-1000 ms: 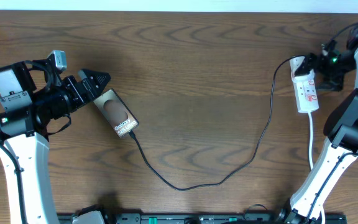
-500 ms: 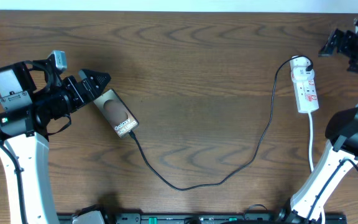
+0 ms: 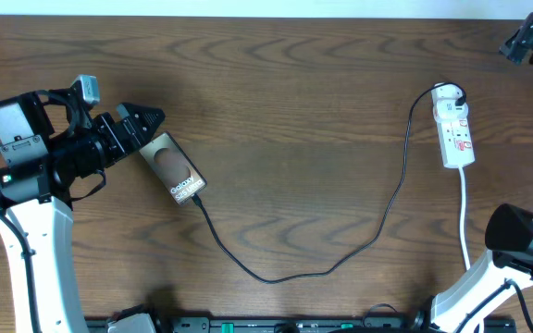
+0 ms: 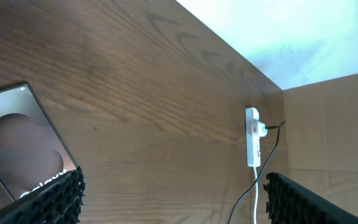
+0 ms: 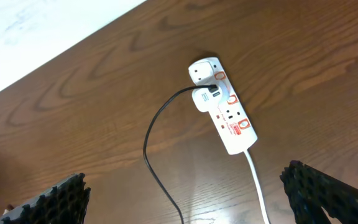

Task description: Plug charger to phone and switch on socket

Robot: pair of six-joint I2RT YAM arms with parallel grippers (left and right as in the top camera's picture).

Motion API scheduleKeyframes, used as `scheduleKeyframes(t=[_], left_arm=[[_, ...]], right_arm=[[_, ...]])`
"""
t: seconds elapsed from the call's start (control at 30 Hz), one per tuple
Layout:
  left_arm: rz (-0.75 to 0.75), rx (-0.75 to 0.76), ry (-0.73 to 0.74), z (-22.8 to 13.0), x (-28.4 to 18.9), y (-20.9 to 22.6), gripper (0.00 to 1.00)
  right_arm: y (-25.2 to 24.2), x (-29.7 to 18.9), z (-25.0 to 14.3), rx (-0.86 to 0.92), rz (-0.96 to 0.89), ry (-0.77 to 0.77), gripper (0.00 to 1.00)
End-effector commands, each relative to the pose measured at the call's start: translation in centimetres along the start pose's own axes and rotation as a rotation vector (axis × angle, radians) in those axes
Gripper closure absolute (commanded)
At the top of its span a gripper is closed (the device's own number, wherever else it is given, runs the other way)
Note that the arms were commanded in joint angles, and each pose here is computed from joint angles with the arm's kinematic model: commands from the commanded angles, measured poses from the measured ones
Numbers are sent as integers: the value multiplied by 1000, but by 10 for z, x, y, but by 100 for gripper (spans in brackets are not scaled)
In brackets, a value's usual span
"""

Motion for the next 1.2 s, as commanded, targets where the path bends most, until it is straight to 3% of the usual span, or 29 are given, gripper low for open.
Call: scheduleKeyframes(t=[0.0,0.77,1.0,1.07,1.17], left_arm=[[0,31,-15,3,-4,-4,9],[15,30,-22,3,-4,-2,9],[259,118,-156,1,-14,13,9],[342,216,-259,-5,-22,11,9],[316,352,-444,-14,-38,-6,9]], right_arm=[[1,-1,0,14,-2,-2,1],[1,-1,0,15,-3,-2,1],[0,-1,0,17,-4,-2,1],[0,-1,0,17,-4,-2,1],[0,-1,0,17,-4,-2,1]])
Point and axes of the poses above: each gripper's point midway between its finger pads, its own x axis out along the fingers, its own y axis along the line the jaws close on, z = x × y, the point moved 1 cm from there along -x, back along the fingers, and after that the axes turned 12 degrees about -x, right-handed, at the moved point
